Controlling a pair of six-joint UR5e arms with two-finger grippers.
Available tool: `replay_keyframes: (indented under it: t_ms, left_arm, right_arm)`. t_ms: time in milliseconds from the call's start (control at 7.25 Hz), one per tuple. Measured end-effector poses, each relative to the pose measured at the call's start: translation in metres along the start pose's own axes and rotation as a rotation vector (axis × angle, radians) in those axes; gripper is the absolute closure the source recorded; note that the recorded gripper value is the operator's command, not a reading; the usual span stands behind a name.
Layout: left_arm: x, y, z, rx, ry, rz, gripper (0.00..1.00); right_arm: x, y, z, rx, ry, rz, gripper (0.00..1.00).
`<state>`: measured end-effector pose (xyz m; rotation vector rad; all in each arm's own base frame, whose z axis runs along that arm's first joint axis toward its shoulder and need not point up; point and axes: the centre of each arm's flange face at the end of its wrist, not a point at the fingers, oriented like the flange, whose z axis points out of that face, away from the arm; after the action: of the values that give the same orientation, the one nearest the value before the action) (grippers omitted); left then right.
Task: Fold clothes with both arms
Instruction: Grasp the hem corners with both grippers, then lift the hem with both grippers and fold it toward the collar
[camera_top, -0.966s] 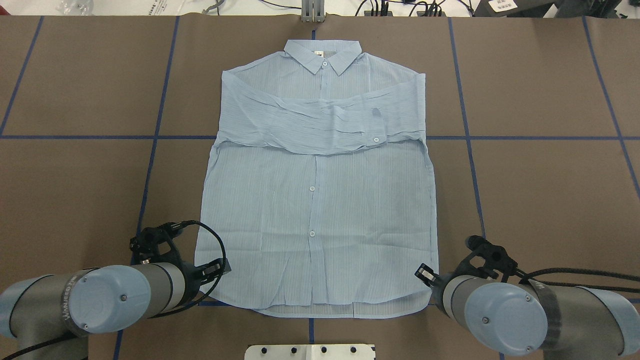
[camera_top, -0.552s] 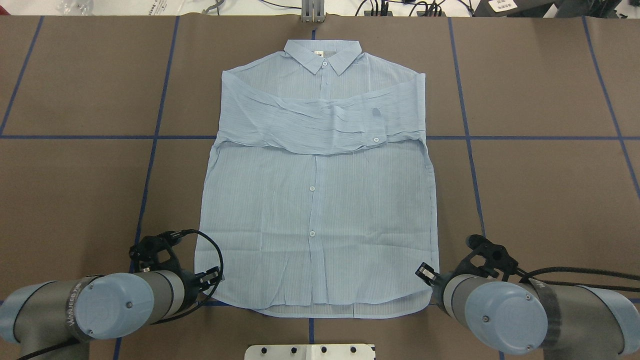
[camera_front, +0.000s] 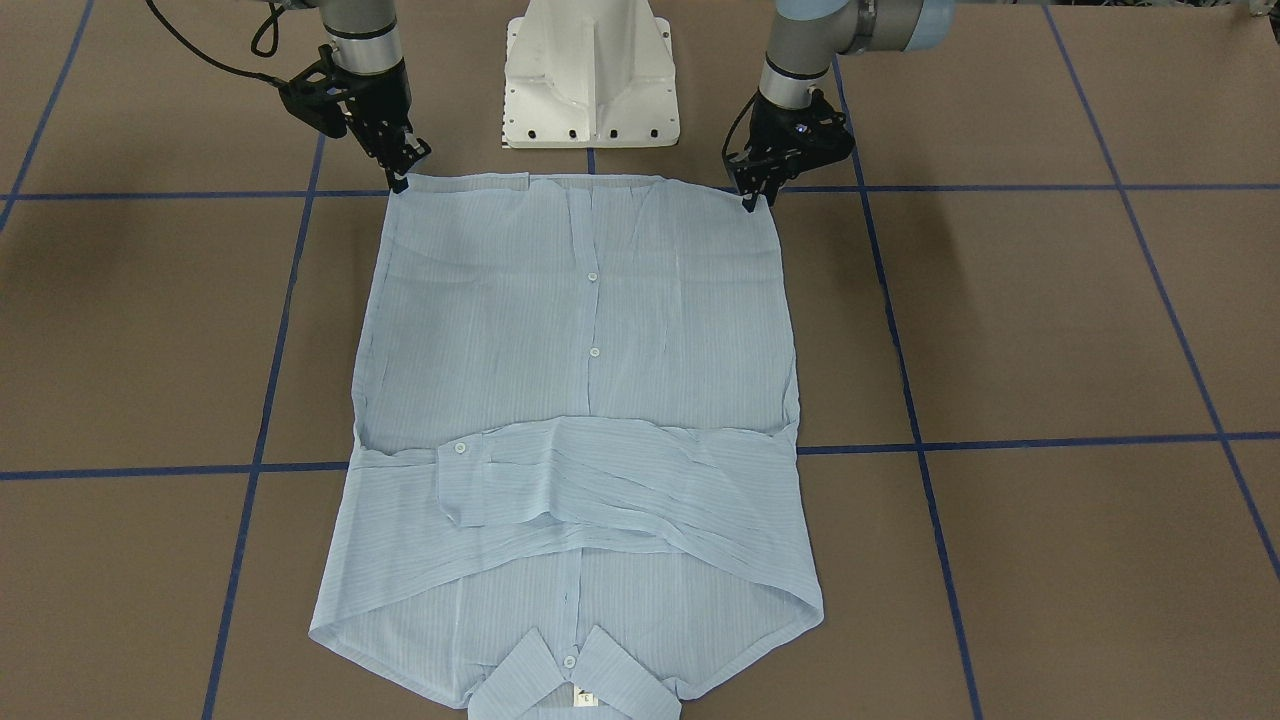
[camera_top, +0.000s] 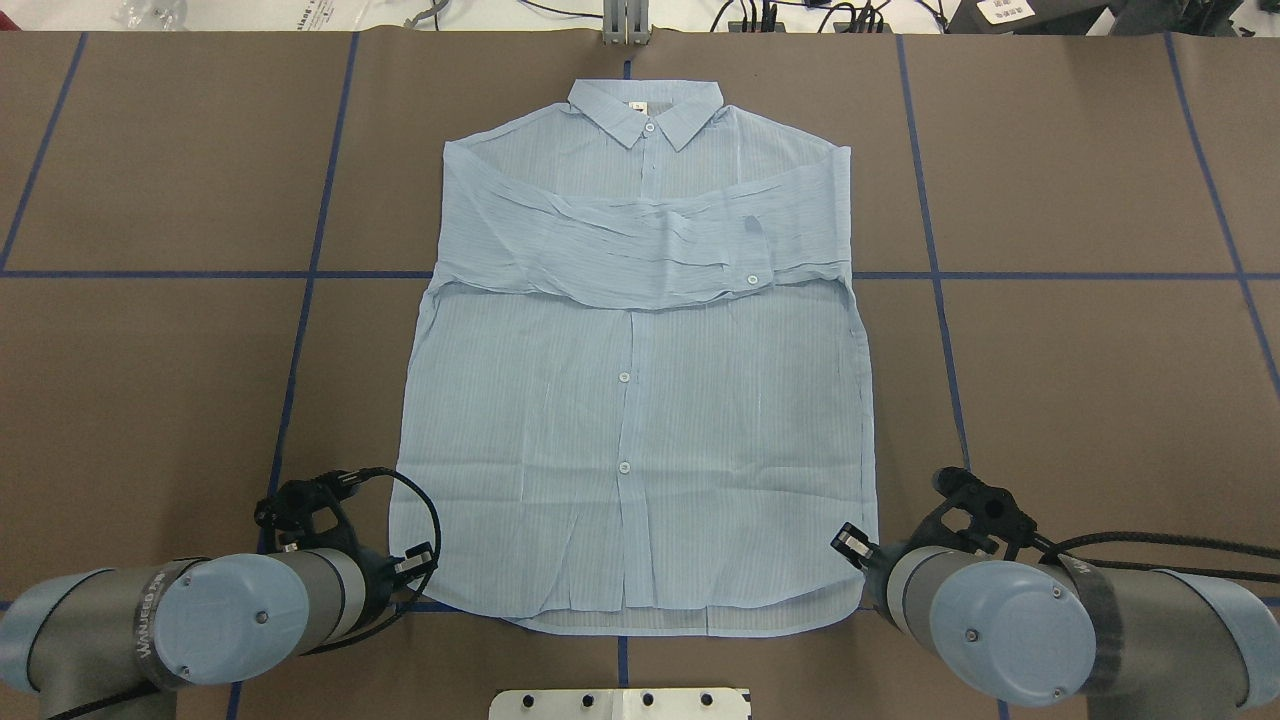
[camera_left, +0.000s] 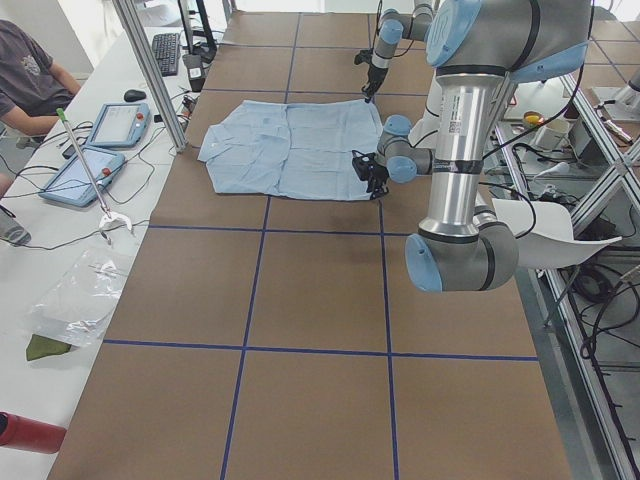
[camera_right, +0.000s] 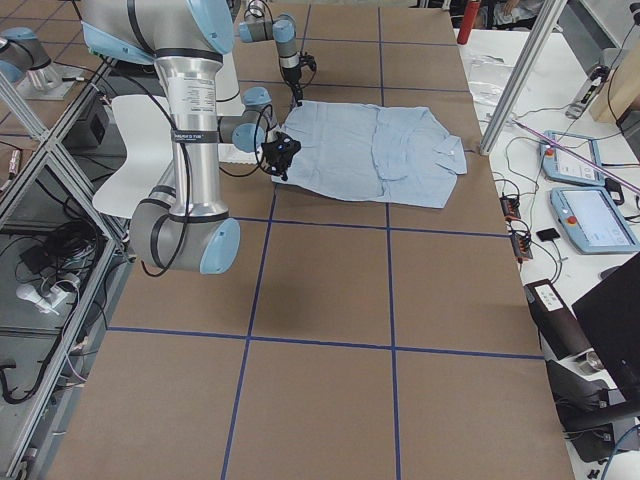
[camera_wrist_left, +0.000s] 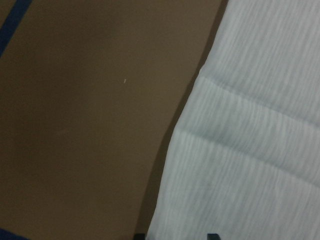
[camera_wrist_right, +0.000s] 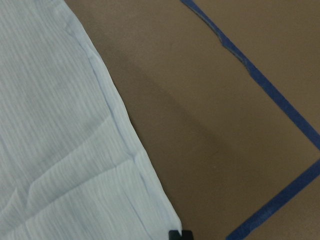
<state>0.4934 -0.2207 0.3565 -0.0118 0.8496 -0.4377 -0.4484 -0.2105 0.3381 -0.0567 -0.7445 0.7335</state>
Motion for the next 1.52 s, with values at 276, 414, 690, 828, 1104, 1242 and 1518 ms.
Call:
replay_keyframes:
  t_ms: [276,414,690,828,1104,1242,1518]
  left_arm:
    - [-0.004,0.003,-0.002,-0.004,-0.007,0.004,1.00]
    - [-0.002,0.004,-0.014,-0.016,0.008,0.004,1.00]
    - [0.004,0.015,-0.066,-0.108,0.046,0.000,1.00]
    - [0.003,0.024,-0.090,-0.159,0.054,-0.013,1.00]
    - [0.001,0.038,-0.128,-0.222,0.081,-0.053,1.00]
    - [0.002,0.037,-0.144,-0.236,0.103,-0.078,1.00]
    - [0.015,0.007,-0.178,-0.217,0.178,-0.143,1.00]
  right_arm:
    - [-0.001,0.000,-0.001,0.000,-0.002,0.001,1.00]
    - [-0.002,-0.001,-0.003,-0.002,-0.006,0.003,1.00]
    - [0.004,-0.002,-0.018,-0.030,-0.011,0.003,1.00]
    - [0.013,0.004,-0.028,-0.058,-0.005,-0.010,1.00]
    - [0.028,0.014,-0.053,-0.112,-0.009,-0.036,1.00]
    - [0.026,0.008,-0.072,-0.125,-0.037,-0.025,1.00]
    - [-0.001,-0.026,-0.096,-0.097,-0.120,0.047,1.00]
